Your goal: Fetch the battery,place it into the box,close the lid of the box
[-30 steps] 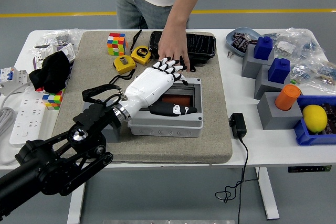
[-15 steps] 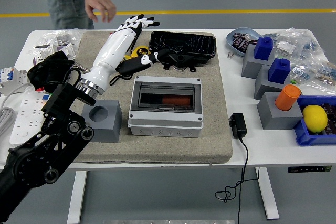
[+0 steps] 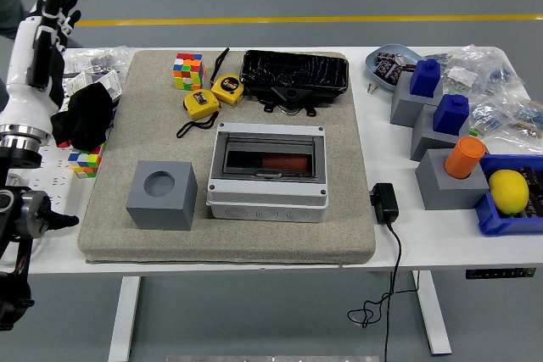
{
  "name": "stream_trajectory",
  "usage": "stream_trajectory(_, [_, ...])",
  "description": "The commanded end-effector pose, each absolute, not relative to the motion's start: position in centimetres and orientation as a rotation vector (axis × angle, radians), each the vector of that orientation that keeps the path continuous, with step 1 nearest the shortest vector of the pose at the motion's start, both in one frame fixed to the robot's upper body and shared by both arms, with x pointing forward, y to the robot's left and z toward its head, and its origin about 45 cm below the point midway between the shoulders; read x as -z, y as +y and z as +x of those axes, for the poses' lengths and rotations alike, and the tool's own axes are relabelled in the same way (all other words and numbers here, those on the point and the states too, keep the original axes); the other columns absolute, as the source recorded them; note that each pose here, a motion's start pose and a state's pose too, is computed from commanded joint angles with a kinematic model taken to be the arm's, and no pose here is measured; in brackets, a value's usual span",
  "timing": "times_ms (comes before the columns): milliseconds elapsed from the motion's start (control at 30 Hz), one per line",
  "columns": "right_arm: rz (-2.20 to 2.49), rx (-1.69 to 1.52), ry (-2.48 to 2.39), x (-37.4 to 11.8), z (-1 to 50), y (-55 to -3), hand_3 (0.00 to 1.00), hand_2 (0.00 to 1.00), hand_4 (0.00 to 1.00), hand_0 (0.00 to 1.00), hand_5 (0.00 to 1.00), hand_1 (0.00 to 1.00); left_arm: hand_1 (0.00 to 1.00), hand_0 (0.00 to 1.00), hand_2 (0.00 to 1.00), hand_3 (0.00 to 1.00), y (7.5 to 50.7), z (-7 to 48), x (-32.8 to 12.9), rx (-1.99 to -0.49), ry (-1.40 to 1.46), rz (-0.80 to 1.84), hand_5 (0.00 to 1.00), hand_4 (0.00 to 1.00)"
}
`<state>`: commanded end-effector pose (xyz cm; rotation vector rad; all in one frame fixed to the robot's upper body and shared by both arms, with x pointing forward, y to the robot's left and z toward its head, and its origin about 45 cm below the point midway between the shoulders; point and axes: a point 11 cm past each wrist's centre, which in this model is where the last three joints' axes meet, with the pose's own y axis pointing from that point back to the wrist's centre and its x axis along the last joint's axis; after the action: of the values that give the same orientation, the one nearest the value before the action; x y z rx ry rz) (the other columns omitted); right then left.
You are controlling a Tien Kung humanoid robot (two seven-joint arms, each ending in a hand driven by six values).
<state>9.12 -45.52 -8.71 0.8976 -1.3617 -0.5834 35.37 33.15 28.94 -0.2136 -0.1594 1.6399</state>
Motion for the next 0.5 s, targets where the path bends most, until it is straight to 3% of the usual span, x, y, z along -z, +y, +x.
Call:
stream_trajectory(267, [0.894, 0.584, -1.360, 8.7, 9.0, -45.5, 0.744, 0.738, 0.978, 0.805, 0.656, 0.769, 0.981, 0.917, 0.943, 0.896, 37.6, 33.3, -25.0, -1.710, 0.192, -0.372, 0.998, 0.998])
stream_trajectory(500, [0.900, 0.579, -1.359, 8.7, 9.1, -45.5, 0.745, 0.739, 0.978, 0.805, 0.655, 0.769, 0.997, 0.946, 0.960, 0.901, 40.2, 31.7, -23.5, -1.892, 0.081, -0.115, 0.998, 0.998])
